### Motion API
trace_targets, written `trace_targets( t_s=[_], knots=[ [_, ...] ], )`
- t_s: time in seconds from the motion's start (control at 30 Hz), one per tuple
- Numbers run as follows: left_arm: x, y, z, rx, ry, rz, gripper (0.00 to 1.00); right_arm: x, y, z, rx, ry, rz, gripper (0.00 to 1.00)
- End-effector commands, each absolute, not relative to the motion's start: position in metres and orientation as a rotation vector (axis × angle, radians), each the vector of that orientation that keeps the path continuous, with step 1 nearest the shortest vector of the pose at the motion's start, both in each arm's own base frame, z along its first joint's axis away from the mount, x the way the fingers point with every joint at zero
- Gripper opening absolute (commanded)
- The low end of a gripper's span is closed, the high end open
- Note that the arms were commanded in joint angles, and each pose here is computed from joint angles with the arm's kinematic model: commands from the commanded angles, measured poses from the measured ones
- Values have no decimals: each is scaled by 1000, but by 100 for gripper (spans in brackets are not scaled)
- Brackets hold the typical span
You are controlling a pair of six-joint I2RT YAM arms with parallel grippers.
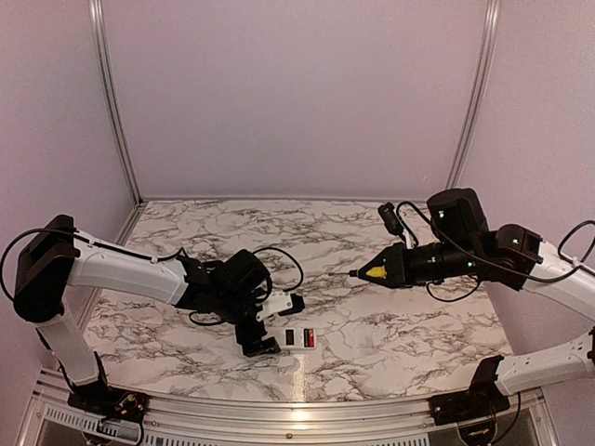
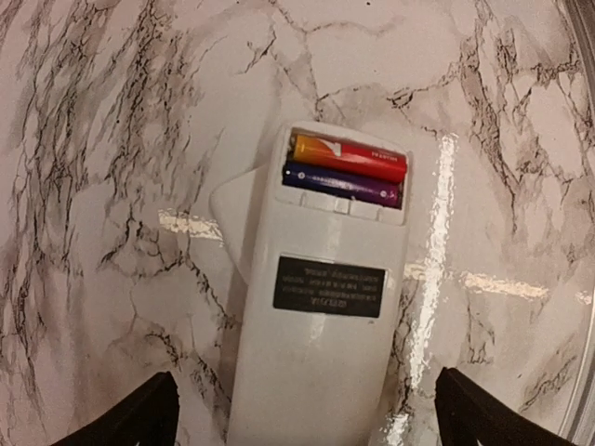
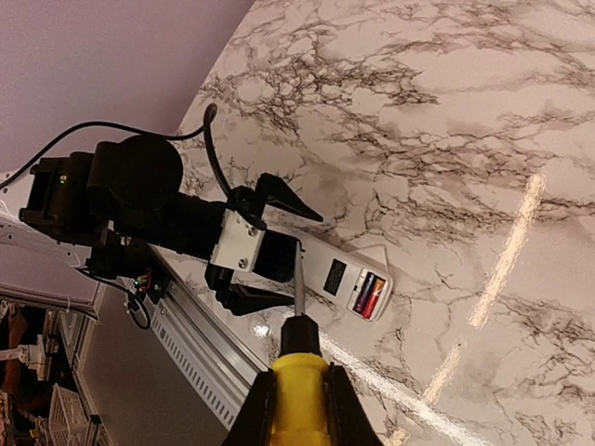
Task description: Unload the batteries from the remote control
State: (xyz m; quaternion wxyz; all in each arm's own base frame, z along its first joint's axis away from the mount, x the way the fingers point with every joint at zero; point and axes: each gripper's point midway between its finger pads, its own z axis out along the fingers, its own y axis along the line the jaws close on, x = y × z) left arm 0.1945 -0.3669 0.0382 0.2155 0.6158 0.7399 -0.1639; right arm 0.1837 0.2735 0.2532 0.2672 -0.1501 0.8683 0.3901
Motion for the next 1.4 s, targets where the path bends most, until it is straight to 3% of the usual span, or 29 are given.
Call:
trace_targets(
  t_s=[0.0,0.17,0.33,0.4,0.53,0.63,0.77,1.03,1.37],
  knots=[
    [204,-382,101,1531,1873,-546,99,190,275,269,-419,2318,1023,0],
    [237,-368,177,1061,1790,-675,99,194,273,272,-416,2314,992,0],
    [260,-345,183,873,1796,-912,99,198,269,270,-402,2313,951,0],
    [287,-329,183,746,1830,-815,99,200,268,270,-394,2314,937,0],
    [297,-321,224,715,1714,-743,99,201,264,271,-368,2322,919,0],
    [339,-279,218,335,1854,-614,99,202,260,270,-339,2317,910,0],
    [324,-303,207,649,1785,-681,99,202,257,272,-303,2311,915,0],
    [243,-316,160,1247,1567,-770,99,198,245,274,-234,2304,922,0],
    [185,-344,101,1598,1379,-814,98,193,241,275,-200,2326,939,0]
  ],
)
